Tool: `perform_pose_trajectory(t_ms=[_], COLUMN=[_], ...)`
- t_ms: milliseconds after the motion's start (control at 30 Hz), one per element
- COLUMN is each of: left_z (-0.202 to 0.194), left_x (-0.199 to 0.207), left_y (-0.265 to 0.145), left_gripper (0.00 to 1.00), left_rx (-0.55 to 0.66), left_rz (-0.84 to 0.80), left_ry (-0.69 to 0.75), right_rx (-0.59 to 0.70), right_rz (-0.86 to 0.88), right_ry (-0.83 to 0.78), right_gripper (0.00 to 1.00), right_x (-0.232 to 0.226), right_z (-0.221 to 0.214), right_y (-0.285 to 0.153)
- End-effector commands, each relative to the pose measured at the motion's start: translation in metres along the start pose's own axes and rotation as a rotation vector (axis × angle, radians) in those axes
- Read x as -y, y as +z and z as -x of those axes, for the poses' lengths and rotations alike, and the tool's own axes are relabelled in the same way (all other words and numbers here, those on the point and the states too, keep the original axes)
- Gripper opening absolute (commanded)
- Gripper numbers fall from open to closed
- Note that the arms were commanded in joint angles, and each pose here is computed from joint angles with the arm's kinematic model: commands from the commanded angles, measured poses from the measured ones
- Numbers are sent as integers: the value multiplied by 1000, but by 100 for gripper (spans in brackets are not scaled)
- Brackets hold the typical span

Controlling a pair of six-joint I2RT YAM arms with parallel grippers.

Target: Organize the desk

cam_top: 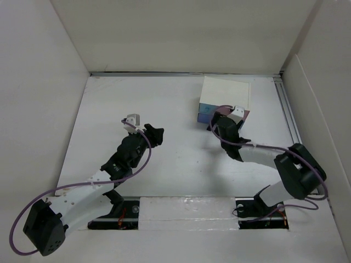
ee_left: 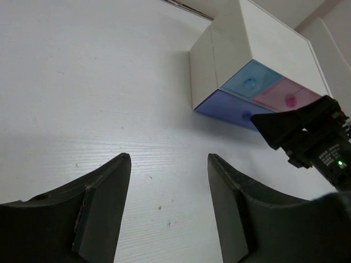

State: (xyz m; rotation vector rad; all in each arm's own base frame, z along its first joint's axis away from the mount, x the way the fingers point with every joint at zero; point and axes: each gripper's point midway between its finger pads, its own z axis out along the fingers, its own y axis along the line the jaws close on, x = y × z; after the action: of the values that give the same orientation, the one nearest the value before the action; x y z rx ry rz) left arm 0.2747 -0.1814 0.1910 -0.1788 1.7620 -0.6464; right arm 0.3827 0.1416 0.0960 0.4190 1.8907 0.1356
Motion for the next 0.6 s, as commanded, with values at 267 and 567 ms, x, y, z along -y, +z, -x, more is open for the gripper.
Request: perform_pose_trajectory(t_ms=[267, 567], left_z=[8, 35], left_x=[18, 36], left_y=[-1, -23], left_gripper=[70, 77], left_rx=[27, 111], left_rz=[-91, -201], left_ry=[-17, -53], right_rx=[-91, -56], right_rz=[355, 887], right_ry=[-215, -304], right_gripper=[100, 100], right_x=[-50, -97], right_z=[3, 15], right_y=[-103, -207])
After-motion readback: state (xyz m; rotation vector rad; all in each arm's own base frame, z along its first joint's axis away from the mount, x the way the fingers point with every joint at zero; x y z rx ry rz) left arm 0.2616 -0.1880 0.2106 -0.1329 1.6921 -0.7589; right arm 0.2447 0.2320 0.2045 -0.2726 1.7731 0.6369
